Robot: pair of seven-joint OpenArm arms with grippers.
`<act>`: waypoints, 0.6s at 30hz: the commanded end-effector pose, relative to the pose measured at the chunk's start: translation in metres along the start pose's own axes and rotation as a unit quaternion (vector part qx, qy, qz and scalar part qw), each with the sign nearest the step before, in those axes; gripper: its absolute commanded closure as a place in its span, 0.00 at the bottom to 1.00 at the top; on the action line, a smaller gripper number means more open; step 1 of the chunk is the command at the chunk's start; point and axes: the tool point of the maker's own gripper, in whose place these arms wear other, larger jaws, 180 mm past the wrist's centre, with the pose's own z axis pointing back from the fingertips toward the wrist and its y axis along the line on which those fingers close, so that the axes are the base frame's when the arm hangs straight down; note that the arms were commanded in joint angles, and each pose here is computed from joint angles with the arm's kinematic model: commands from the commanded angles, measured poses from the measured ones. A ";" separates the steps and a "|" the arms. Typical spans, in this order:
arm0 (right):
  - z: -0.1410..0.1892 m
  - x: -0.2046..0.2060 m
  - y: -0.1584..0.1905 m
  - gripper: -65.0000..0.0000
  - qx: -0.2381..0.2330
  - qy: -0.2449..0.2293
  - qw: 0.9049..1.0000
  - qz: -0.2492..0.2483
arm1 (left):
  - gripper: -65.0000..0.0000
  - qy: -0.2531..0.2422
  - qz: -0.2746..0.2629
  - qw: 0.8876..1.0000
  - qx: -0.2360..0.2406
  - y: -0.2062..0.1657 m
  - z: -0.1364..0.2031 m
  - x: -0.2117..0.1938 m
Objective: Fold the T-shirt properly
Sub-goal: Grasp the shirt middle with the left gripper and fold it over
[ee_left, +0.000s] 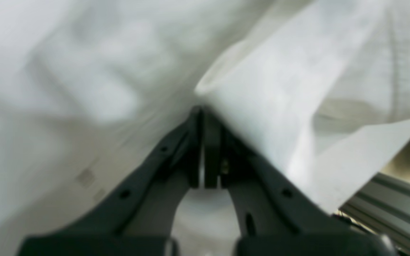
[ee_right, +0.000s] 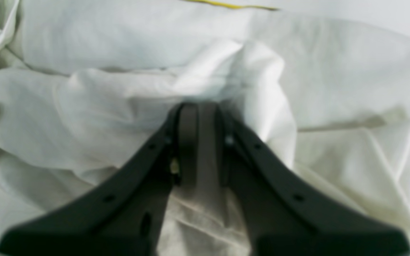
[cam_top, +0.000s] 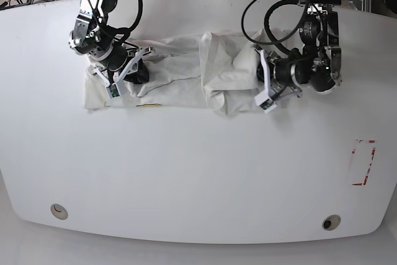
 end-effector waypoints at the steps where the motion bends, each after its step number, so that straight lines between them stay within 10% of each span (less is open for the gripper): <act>1: 0.002 0.002 -0.002 0.86 -0.003 0.002 1.000 0.006 | 1.00 -0.019 -0.043 0.999 -0.026 -0.023 -0.005 0.022; 11: 0.002 0.002 -0.002 0.86 -0.003 0.002 1.000 0.006 | 1.00 -0.010 -0.194 0.977 -0.089 -0.105 -0.016 0.043; 18: 0.001 0.002 -0.002 0.86 -0.003 0.001 1.000 0.006 | 1.00 -0.030 -0.212 0.976 -0.052 -0.088 0.003 0.055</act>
